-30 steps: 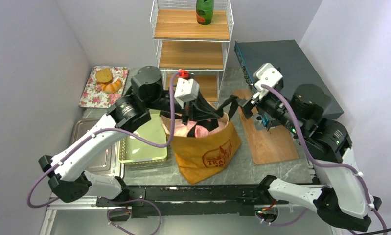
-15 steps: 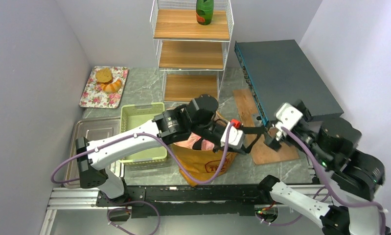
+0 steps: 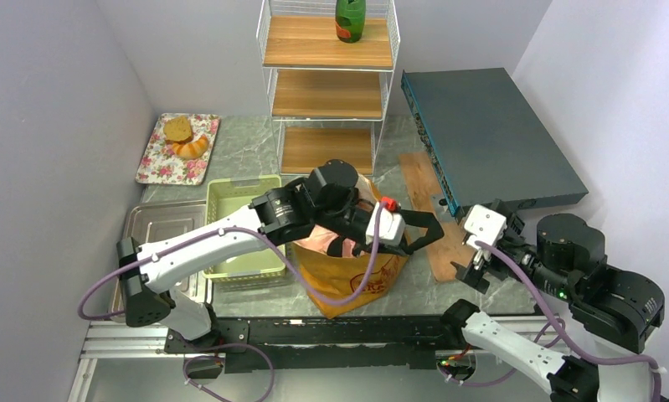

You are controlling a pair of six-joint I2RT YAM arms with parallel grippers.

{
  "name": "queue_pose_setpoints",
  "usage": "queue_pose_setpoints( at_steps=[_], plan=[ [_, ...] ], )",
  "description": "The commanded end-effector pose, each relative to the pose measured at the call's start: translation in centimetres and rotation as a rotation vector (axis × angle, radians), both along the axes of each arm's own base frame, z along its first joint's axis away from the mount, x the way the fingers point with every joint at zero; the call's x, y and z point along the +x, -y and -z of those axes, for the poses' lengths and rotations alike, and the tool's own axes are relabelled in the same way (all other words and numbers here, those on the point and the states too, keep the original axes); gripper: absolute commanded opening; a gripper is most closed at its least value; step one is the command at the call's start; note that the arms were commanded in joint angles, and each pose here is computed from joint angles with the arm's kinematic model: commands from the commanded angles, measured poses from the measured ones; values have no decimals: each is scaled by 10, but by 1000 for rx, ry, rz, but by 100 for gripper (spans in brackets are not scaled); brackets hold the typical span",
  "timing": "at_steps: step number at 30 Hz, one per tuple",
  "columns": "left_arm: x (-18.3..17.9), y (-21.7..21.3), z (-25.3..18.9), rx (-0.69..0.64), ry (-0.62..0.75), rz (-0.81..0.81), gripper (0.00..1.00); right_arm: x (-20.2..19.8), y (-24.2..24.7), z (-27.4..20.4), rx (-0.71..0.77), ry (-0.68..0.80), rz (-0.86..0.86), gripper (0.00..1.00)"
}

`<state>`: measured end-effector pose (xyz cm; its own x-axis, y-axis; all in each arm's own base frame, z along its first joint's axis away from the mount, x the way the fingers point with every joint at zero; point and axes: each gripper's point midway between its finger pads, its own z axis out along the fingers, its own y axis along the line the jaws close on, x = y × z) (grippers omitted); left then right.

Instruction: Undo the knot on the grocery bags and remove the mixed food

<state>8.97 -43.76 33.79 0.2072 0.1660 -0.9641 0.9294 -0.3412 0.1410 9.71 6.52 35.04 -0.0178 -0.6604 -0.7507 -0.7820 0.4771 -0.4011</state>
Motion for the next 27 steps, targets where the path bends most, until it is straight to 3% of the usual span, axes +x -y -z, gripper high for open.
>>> queue_pose_setpoints(
  at_steps=[1,6,11,12,14,15,16,18,22,27],
  plan=[
    [-49,-5,-16,-27,268,189,0,35,-3,-52,135,138,156,95],
    [-80,8,25,42,419,293,0,76,24,-102,110,365,360,94],
    [-81,21,58,186,437,317,1,80,18,-95,97,321,361,94],
    [-81,21,60,213,430,317,14,78,13,-92,111,297,341,94],
    [-80,20,49,237,392,281,54,72,-1,-84,123,249,263,93],
    [-79,17,38,228,377,259,66,68,-9,-80,128,224,215,93],
    [-81,11,21,191,351,250,70,66,-15,-75,129,204,188,93],
    [-83,-6,-35,20,292,223,83,66,-25,-68,131,180,145,92],
    [-86,-54,-101,-210,255,178,96,66,-52,-65,165,137,31,92],
    [-34,-99,-108,-166,75,-58,93,61,-94,-58,224,-2,-119,88]
  ],
)
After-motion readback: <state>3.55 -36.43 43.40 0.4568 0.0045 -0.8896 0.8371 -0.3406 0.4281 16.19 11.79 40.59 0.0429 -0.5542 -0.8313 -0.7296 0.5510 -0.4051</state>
